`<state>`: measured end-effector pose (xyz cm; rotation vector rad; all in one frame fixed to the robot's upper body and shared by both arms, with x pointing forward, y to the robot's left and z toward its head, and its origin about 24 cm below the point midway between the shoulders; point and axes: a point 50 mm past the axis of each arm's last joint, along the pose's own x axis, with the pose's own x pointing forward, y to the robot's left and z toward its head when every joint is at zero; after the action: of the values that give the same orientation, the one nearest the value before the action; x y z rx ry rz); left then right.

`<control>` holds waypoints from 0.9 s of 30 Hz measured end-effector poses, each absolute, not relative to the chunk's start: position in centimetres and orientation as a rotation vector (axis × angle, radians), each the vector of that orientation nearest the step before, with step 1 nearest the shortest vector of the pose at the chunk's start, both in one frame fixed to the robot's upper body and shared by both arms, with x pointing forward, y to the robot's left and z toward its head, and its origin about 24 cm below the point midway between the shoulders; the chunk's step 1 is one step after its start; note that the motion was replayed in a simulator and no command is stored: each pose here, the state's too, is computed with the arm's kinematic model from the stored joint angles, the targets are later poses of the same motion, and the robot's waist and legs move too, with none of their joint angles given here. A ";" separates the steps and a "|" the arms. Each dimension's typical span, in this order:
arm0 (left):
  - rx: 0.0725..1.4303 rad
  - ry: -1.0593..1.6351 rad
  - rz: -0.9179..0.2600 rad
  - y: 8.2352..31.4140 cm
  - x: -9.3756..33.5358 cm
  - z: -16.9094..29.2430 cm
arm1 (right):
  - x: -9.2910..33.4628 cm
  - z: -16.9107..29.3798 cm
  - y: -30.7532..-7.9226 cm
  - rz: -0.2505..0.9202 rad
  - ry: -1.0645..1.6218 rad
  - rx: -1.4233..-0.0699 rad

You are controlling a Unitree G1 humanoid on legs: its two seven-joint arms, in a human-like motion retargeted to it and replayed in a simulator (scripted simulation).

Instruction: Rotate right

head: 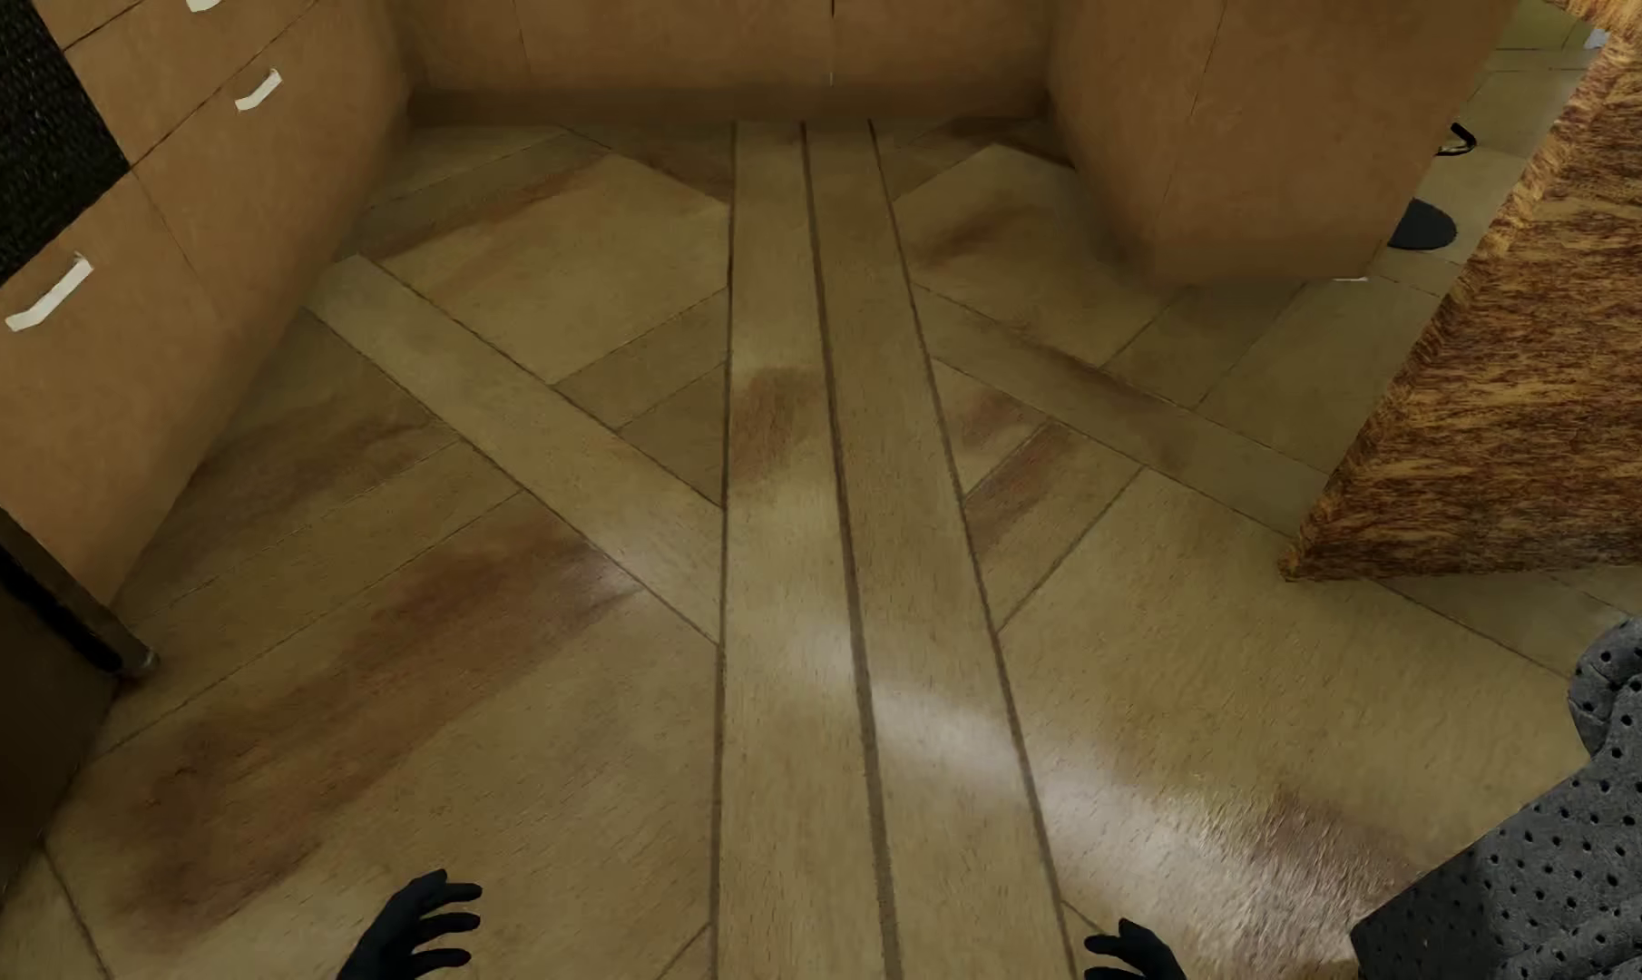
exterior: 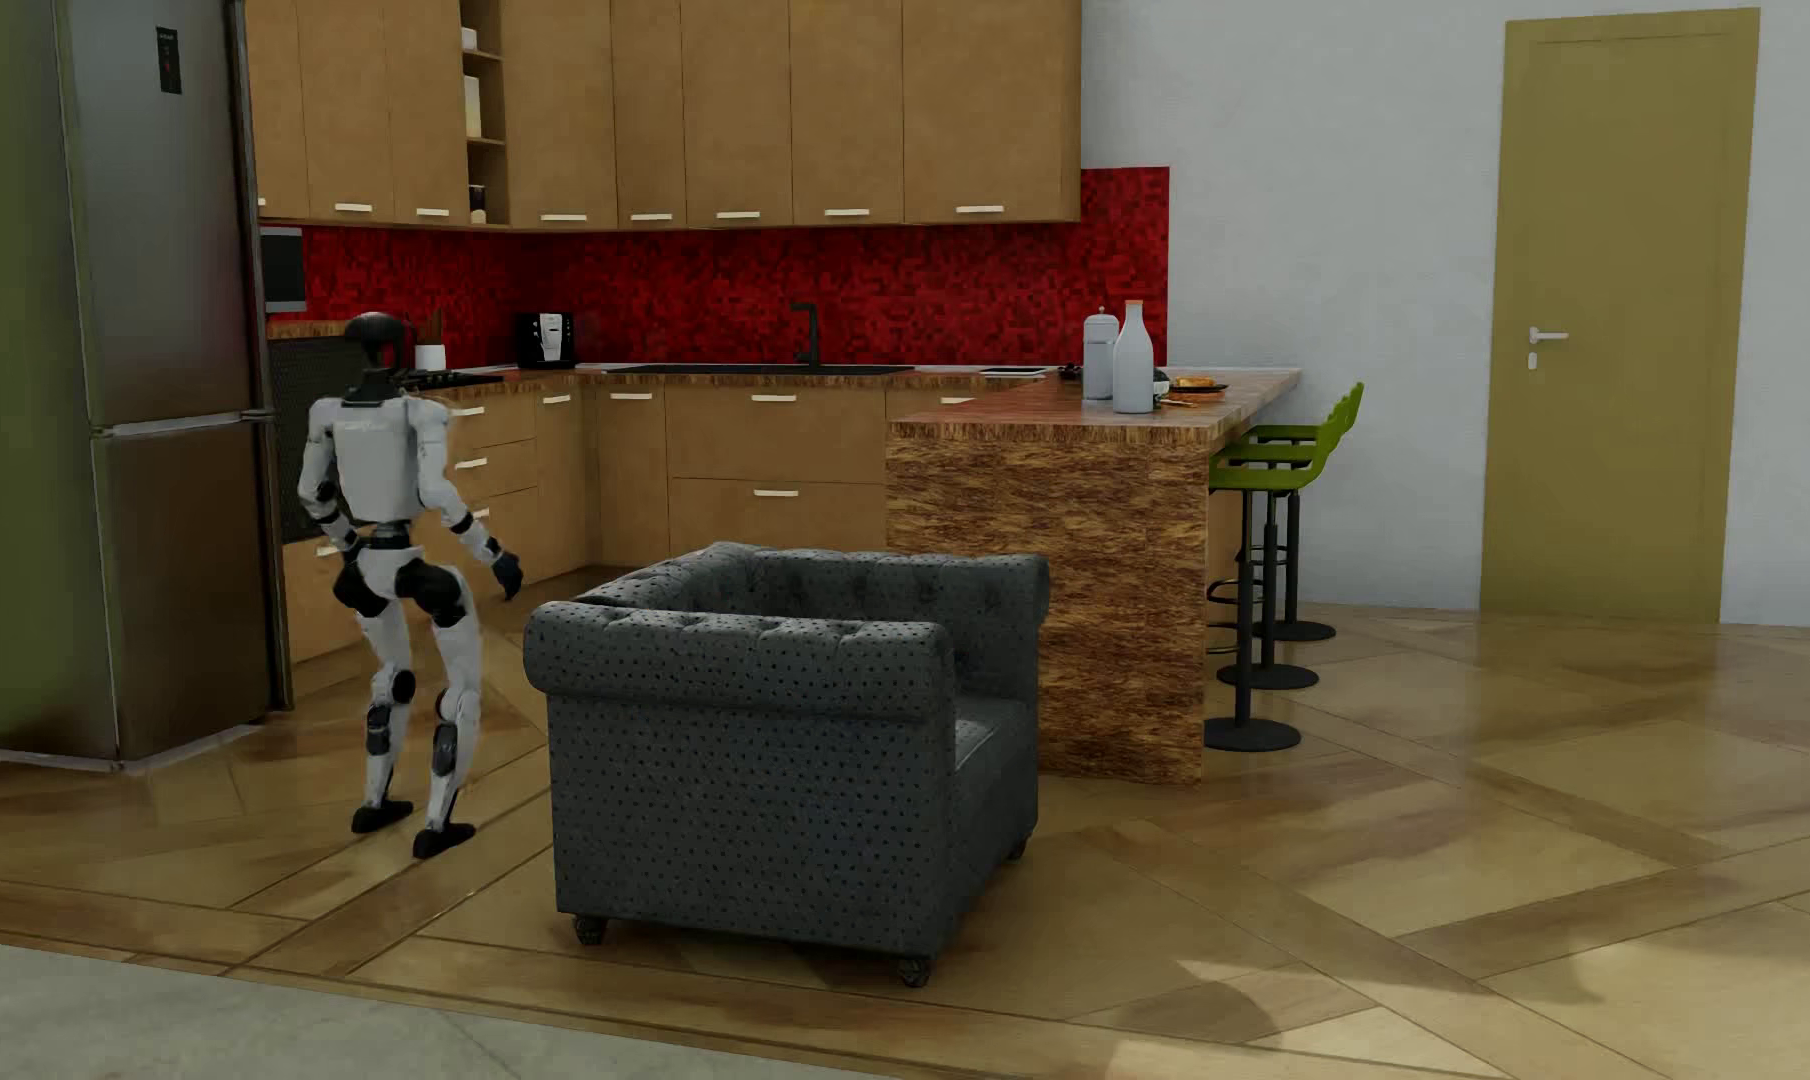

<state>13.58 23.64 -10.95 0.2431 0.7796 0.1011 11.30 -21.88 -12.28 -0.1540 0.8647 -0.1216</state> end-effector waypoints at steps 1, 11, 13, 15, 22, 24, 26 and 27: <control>0.216 0.842 0.077 21.7 12.6 -12.1 | 10.2 -13.2 -20.6 -0.095 0.920 -0.121; 0.269 0.827 -0.036 19.5 13.3 -12.0 | 9.1 -14.1 -19.6 -0.065 1.060 -0.081; 0.281 0.826 -0.015 20.6 14.6 -11.5 | 10.0 -13.7 -20.4 -0.037 1.022 -0.141; 0.247 0.809 -0.023 19.2 14.6 -11.5 | 9.4 -13.7 -21.7 -0.061 1.028 -0.163; 0.185 0.766 -0.007 20.5 15.1 -11.0 | 10.2 -13.8 -19.3 -0.054 1.016 -0.040; 0.157 0.740 -0.061 18.6 16.0 -10.8 | 10.1 -14.0 -19.1 -0.032 1.033 -0.054; 0.173 0.778 -0.019 20.3 14.3 -11.2 | 10.3 -13.7 -19.0 -0.040 1.009 -0.037; 0.183 0.810 -0.020 20.4 13.7 -11.5 | 9.7 -14.0 -19.0 -0.051 1.030 -0.035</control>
<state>13.74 20.42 -11.48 0.1832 0.8102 -0.0201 9.75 -19.00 -14.00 -0.0355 1.0298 -0.0515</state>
